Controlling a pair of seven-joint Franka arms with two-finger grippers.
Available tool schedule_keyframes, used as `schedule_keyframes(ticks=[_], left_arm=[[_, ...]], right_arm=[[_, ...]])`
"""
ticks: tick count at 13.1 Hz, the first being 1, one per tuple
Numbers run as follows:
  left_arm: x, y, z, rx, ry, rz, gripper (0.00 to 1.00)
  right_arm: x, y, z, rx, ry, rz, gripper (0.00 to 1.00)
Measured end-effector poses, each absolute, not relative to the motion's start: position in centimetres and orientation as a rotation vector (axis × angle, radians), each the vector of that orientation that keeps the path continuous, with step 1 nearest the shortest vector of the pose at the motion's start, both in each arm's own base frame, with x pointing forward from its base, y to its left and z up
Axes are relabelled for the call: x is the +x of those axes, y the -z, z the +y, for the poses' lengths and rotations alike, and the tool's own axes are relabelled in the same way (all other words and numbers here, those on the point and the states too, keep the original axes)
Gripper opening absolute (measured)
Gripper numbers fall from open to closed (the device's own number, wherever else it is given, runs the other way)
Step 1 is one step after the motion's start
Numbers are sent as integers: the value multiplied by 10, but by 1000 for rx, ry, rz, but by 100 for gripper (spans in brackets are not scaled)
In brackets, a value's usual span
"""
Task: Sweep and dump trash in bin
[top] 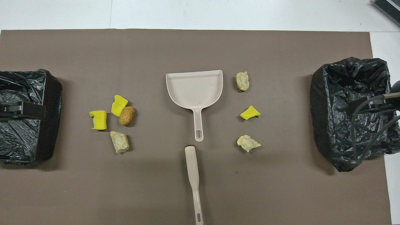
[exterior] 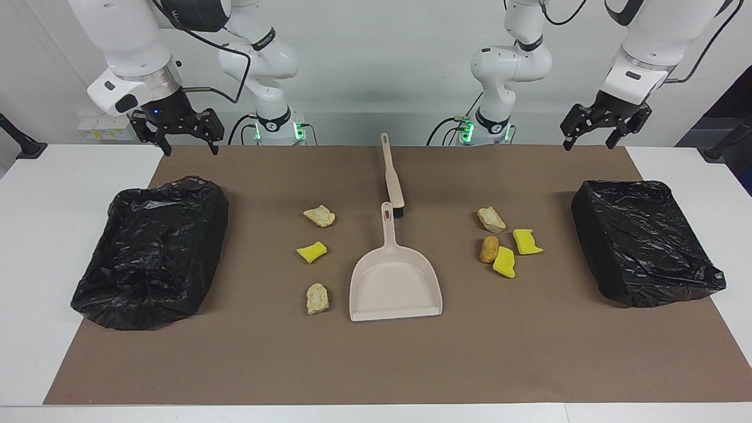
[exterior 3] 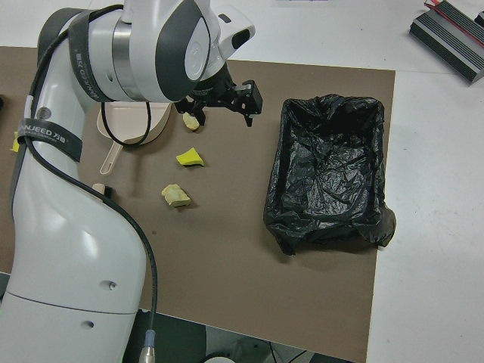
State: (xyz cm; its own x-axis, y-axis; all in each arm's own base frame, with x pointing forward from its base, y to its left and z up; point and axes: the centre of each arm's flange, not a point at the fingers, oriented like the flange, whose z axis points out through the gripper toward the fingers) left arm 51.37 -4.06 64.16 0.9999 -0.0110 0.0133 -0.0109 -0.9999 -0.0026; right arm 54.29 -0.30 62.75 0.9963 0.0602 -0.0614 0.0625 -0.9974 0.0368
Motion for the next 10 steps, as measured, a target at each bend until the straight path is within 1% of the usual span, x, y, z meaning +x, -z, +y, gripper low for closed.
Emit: schedule_keyframes(ticks=[5, 7, 10], left_arm=[[514, -641, -42, -3139, 18, 21, 100], [513, -634, -47, -3137, 1, 36, 100], [516, -610, -85, -3132, 27, 58, 100]], right_arm=[[534, -625, -2, 3117, 108, 93, 100], [533, -626, -5, 3117, 107, 83, 100], [533, -625, -4, 3118, 111, 85, 100]])
